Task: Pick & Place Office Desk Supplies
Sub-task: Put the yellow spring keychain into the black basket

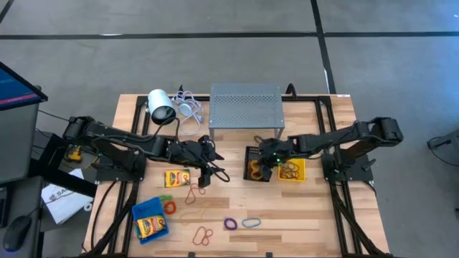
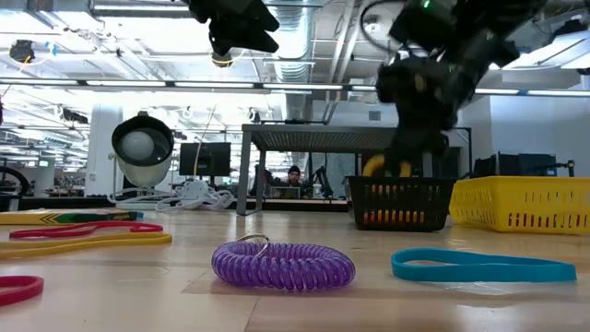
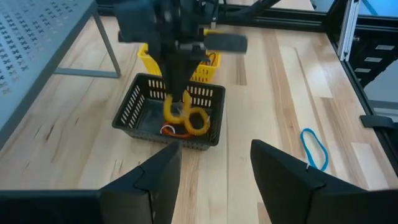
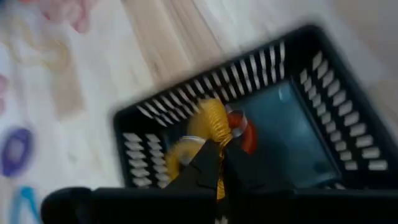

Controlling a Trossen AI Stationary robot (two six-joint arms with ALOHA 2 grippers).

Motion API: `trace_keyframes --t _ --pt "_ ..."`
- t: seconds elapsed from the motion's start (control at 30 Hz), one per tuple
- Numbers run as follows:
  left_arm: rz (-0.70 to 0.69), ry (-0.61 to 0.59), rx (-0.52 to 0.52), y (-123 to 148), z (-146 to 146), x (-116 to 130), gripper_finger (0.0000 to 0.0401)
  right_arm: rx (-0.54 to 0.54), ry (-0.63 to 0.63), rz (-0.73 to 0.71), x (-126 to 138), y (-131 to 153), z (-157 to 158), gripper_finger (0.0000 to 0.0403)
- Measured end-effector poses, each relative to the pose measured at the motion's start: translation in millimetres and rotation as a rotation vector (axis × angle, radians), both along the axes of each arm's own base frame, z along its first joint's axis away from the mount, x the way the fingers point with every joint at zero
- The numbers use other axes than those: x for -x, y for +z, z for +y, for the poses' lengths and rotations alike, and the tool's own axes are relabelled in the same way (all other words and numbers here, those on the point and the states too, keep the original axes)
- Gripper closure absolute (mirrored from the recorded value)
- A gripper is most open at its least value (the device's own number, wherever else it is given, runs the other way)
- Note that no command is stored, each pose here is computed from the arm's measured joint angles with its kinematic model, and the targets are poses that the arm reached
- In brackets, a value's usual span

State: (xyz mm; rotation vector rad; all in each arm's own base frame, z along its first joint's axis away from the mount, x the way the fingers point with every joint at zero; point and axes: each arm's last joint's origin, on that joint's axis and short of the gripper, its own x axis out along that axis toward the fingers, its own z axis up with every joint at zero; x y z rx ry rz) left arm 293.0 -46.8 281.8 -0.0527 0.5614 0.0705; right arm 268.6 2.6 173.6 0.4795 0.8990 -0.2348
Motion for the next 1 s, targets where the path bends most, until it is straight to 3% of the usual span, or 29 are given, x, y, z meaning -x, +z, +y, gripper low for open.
trace_keyframes --t 0.23,0.53,0.83,1.0 --pt "0.008 0.004 0.004 -0.7 0.1 0.5 0.021 -0.001 0.003 0.079 -8.6 -26.1 0.2 0.0391" --pt "0.014 0.005 0.003 -1.2 0.2 0.8 0.021 0.002 0.005 0.06 -7.0 -20.0 -0.6 0.0357" --pt "0.021 0.007 0.003 -1.8 0.2 1.1 0.0213 0.001 0.011 0.043 -6.5 -16.2 -3.0 0.0349" --pt "0.021 0.006 0.003 -1.8 0.2 1.1 0.021 -0.023 0.082 0.041 -6.5 -16.2 -0.8 0.0306"
